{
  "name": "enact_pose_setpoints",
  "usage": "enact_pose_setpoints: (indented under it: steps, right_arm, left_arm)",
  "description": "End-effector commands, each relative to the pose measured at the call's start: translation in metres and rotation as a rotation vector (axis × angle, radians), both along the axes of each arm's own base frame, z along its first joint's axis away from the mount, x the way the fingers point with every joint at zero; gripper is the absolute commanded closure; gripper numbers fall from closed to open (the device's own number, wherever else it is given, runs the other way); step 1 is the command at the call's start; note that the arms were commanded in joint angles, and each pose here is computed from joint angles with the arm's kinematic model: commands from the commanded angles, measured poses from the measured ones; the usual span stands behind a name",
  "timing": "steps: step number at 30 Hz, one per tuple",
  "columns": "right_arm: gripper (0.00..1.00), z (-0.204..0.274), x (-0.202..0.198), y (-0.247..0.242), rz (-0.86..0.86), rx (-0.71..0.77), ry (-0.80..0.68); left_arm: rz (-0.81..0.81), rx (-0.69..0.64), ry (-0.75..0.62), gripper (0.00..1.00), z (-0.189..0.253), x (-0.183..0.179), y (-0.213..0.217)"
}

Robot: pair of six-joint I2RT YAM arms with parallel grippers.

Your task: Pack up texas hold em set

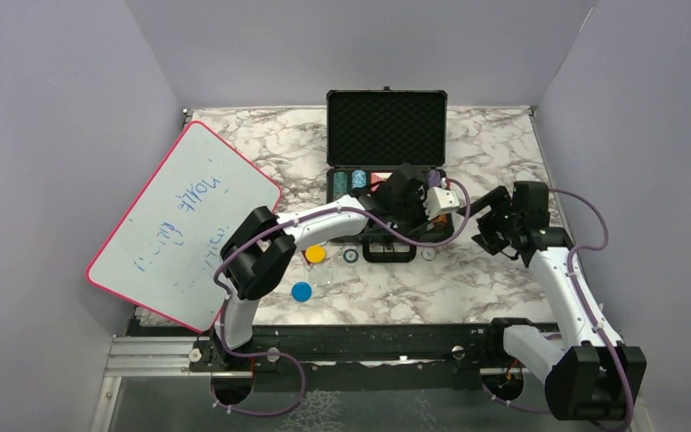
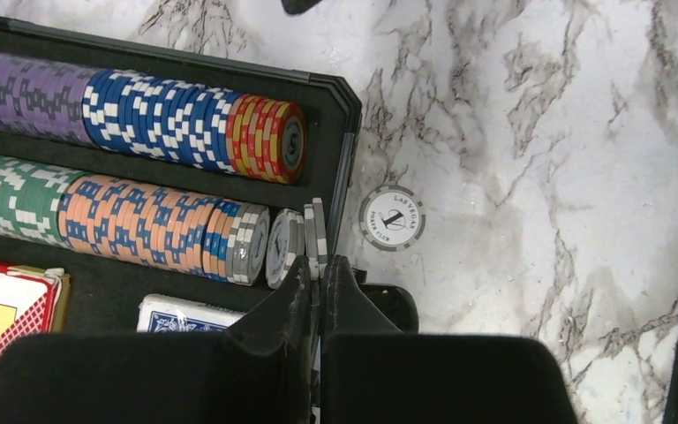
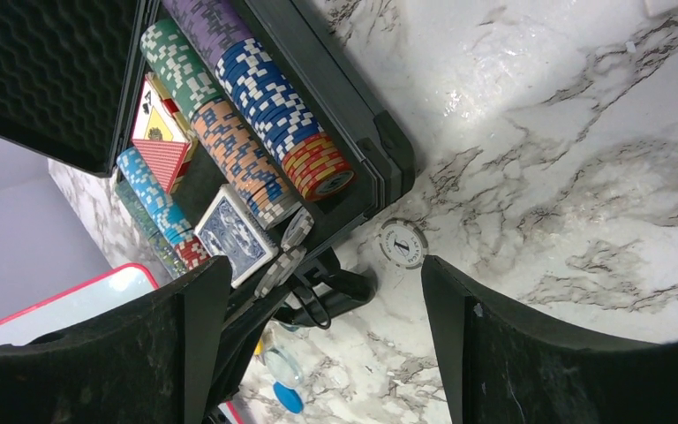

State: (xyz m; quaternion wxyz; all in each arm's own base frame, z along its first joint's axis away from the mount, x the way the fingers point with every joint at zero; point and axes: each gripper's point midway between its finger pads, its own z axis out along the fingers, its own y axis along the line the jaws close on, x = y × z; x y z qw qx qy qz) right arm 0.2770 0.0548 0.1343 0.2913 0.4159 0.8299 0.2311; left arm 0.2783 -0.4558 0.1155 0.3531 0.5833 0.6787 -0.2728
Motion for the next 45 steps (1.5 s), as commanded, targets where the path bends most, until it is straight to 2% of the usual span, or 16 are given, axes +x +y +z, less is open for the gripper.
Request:
enact_pose_setpoints:
  steps: [1,11,15,18,20,26,30,34,39,43,45]
  right_arm:
    - [0.18,0.0,-0.004,-0.003,0.006,-0.011,0.004]
    - [0.18,-0.002,-0.007,-0.002,0.01,-0.004,0.009]
    - [0.18,-0.003,-0.009,-0.001,0.014,-0.003,0.011]
    - [0.18,-0.004,-0.01,-0.002,0.018,-0.007,0.011]
    - [0.18,-0.004,-0.01,-0.002,0.028,-0.016,0.008]
    - [0.18,-0.005,-0.01,-0.005,0.131,-0.107,-0.006]
    - [0.19,-0.009,-0.013,-0.006,0.224,-0.165,0.01]
    - [0.26,-0.009,-0.014,-0.001,0.309,-0.18,0.007]
    - [0.29,-0.016,-0.019,0.006,0.362,-0.244,0.052]
    - [0.29,-0.03,-0.027,0.032,0.418,-0.323,0.106]
    - [0.29,-0.038,-0.029,0.042,0.439,-0.352,0.126]
  left_arm:
    - [0.025,0.028,-0.044,1.0,-0.008,0.014,-0.002]
    - [0.146,0.053,-0.156,1.0,-0.003,0.043,0.006]
    - [0.148,0.055,-0.167,0.99,-0.002,0.046,0.005]
    - [0.149,0.063,-0.159,0.73,-0.004,0.046,0.004]
    - [0.149,0.063,-0.158,0.65,-0.003,0.046,0.005]
    - [0.125,0.0,-0.116,0.61,0.02,0.041,0.006]
    - [0.121,-0.097,-0.076,0.61,0.054,0.035,0.009]
    - [0.209,-0.225,-0.045,0.58,0.092,0.036,0.028]
    - [0.309,-0.405,0.024,0.45,0.124,0.019,0.065]
    - [0.42,-0.47,0.051,0.35,0.127,0.007,0.094]
    - [0.489,-0.488,0.065,0.2,0.125,0.003,0.11]
